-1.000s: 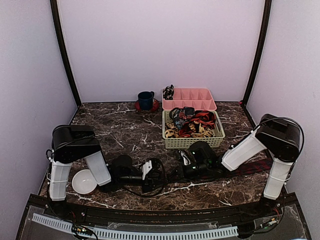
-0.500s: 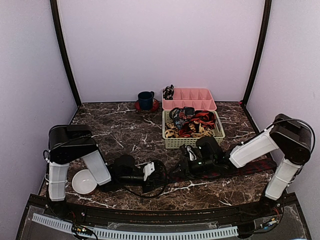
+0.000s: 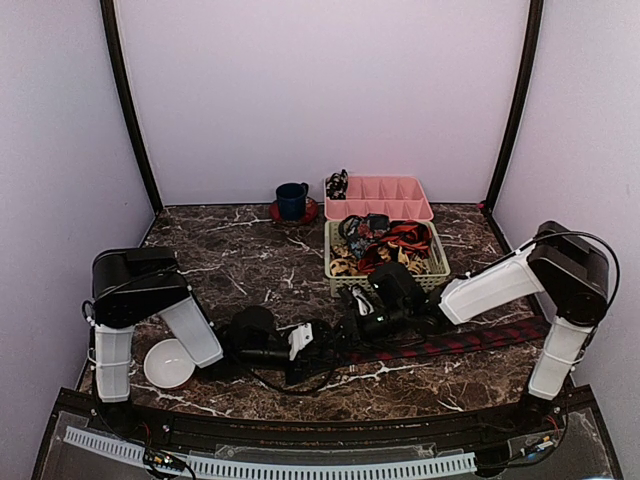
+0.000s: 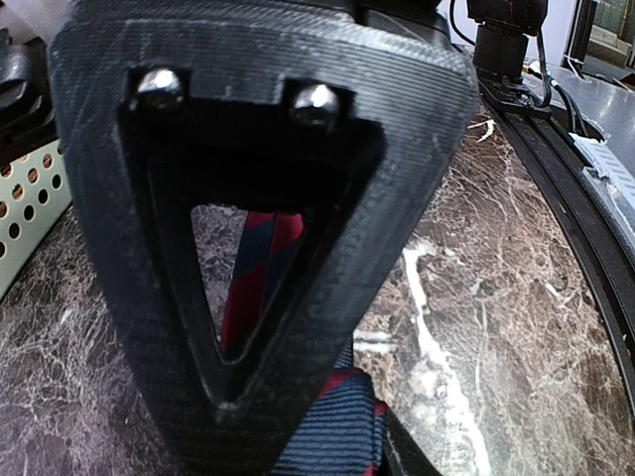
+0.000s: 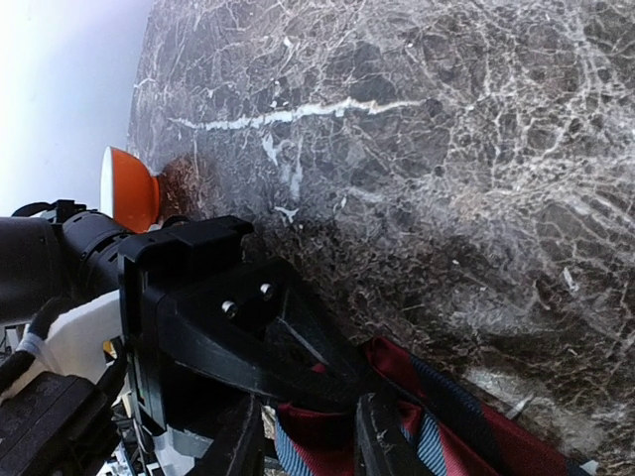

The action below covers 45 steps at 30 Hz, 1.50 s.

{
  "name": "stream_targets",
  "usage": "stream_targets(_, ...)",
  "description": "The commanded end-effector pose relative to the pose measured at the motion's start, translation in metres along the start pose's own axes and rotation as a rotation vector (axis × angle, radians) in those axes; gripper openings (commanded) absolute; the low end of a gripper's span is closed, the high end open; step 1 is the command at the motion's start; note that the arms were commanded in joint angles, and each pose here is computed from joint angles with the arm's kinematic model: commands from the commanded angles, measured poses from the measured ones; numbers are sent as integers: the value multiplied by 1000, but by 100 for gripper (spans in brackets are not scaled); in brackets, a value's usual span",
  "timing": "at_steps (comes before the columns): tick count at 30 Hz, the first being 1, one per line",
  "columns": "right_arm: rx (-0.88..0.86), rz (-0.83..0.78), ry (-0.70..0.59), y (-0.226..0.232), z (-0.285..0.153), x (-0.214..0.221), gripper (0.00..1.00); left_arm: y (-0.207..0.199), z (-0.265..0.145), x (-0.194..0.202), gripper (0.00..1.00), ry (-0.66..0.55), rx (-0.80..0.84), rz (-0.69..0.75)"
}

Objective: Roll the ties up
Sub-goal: Roll the tie at the center of the board.

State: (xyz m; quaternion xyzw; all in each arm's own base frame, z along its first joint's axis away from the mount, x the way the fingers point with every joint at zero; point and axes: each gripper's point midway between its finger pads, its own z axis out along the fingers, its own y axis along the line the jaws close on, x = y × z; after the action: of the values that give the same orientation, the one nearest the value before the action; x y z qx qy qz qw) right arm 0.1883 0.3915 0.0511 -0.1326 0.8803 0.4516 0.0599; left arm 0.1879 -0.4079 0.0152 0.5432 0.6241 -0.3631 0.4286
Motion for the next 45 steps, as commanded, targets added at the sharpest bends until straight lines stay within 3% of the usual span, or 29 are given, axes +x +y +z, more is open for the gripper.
stream_targets(1, 92, -1, 65, -19, 7, 15, 32, -16, -15, 88, 34, 315, 21, -107)
stream_targets(2, 102, -5, 66, -20, 7, 14, 31, -15, -15, 87, 34, 315, 20, -105)
stream_targets(5, 121, -16, 75, -23, 7, 15, 10, -15, -15, 87, 34, 316, 22, -106)
stream_targets(7, 118, -12, 95, -24, 9, 19, 4, -15, -14, 85, 34, 312, 23, -104)
stream_targets(8, 125, -11, 99, -25, 9, 19, 5, -14, -14, 84, 34, 312, 22, -105)
stream_targets(11, 127, -7, 85, -24, 4, 19, 25, -14, -13, 83, 34, 315, 23, -104)
stream_targets(15, 124, -12, 73, -17, -1, 19, 29, -14, -14, 83, 34, 312, 22, -105)
stream_targets(17, 126, -14, 81, -17, 0, 21, 22, -13, -13, 82, 34, 310, 21, -104)
stream_targets(20, 130, -18, 86, -19, 3, 22, 2, -13, -13, 80, 34, 305, 19, -108)
stream_targets(21, 131, -19, 84, -20, 2, 21, 0, -13, -13, 79, 36, 301, 17, -108)
stream_targets(23, 137, -16, 73, -25, 0, 20, 0, -13, -15, 75, 41, 285, 13, -115)
stream_targets(28, 96, 16, 43, -41, -8, 22, 0, -7, -23, 45, 67, 187, -4, -87)
stream_targets(34, 28, 41, 5, -50, -13, 28, 0, -6, -23, 17, 84, 84, 9, -74)
stream_targets(41, -30, 44, -43, -46, -20, 23, 0, -13, -12, 10, 88, 11, 17, -108)
stream_targets(45, -44, 16, -50, -35, -18, 12, 0, -21, -6, 8, 98, 2, 38, -107)
